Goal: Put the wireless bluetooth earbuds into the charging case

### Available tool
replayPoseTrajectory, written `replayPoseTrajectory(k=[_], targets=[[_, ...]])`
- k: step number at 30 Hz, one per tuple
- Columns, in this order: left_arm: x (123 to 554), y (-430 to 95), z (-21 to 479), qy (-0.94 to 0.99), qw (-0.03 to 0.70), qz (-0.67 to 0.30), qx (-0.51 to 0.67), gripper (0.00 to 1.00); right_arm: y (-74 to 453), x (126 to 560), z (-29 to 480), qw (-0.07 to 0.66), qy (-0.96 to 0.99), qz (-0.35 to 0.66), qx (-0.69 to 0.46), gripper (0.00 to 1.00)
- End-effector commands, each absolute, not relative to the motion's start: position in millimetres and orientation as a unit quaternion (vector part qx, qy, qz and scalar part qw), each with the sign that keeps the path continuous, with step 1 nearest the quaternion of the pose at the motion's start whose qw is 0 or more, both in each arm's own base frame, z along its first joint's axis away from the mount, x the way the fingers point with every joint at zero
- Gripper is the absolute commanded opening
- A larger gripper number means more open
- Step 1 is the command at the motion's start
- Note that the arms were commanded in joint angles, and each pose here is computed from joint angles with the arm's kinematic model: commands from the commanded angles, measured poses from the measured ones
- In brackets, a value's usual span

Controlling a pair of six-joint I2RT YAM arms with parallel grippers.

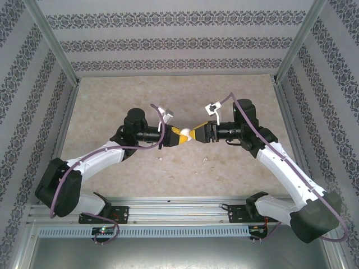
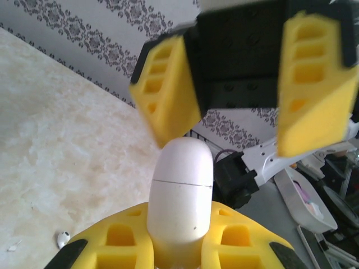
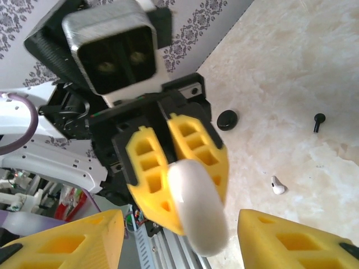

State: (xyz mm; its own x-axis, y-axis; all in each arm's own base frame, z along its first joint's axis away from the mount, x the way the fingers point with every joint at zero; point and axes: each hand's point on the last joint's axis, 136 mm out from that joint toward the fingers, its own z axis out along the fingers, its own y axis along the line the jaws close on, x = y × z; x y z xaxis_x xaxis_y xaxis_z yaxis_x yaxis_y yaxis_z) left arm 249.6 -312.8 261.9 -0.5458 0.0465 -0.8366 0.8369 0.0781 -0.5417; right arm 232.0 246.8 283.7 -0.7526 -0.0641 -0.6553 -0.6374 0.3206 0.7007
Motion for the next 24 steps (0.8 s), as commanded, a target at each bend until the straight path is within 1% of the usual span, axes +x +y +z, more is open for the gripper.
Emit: replayPoseTrajectory(k=[1,4,6,9,11,13,17,19,22,24], targets=[[250.7,-308.0,282.3,0.635,0.357,-0.605,0.319,0.0,249.9,234.8,290.8,0.275,0.753,0.554,-0.223,0.54],[247.6,-307.2,286.6,0.627,0.355,-0.619,0.312,0.0,251.3,235.7,288.9,0.269,0.752,0.561,-0.218,0.54],[246.2,-307.1,287.5,0.626,0.354,-0.623,0.309,0.0,252.1,237.1,289.4,0.27,0.749,0.566,-0.215,0.51],[244.6,-306.7,287.7,0.624,0.35,-0.626,0.309,0.0,253.3,238.3,291.2,0.272,0.744,0.572,-0.212,0.43],[243.2,-306.7,288.3,0.623,0.348,-0.628,0.311,0.0,254.5,239.2,290.5,0.27,0.743,0.575,-0.211,0.4],[243.1,-306.6,289.9,0.621,0.349,-0.629,0.311,0.0,255.5,239.2,288.3,0.264,0.745,0.576,-0.209,0.39],[244.3,-307.1,291.9,0.62,0.351,-0.63,0.309,0.0,257.5,237.2,285.1,0.26,0.745,0.577,-0.211,0.47],[244.6,-307.2,292.8,0.618,0.353,-0.631,0.31,0.0,258.4,236.9,284.0,0.261,0.744,0.577,-0.213,0.48],[243.9,-307.3,293.1,0.616,0.352,-0.633,0.311,0.0,259.5,237.7,280.3,0.255,0.746,0.578,-0.211,0.41],[243.2,-307.2,293.2,0.616,0.35,-0.634,0.31,0.0,260.7,237.9,281.1,0.253,0.745,0.581,-0.211,0.4]])
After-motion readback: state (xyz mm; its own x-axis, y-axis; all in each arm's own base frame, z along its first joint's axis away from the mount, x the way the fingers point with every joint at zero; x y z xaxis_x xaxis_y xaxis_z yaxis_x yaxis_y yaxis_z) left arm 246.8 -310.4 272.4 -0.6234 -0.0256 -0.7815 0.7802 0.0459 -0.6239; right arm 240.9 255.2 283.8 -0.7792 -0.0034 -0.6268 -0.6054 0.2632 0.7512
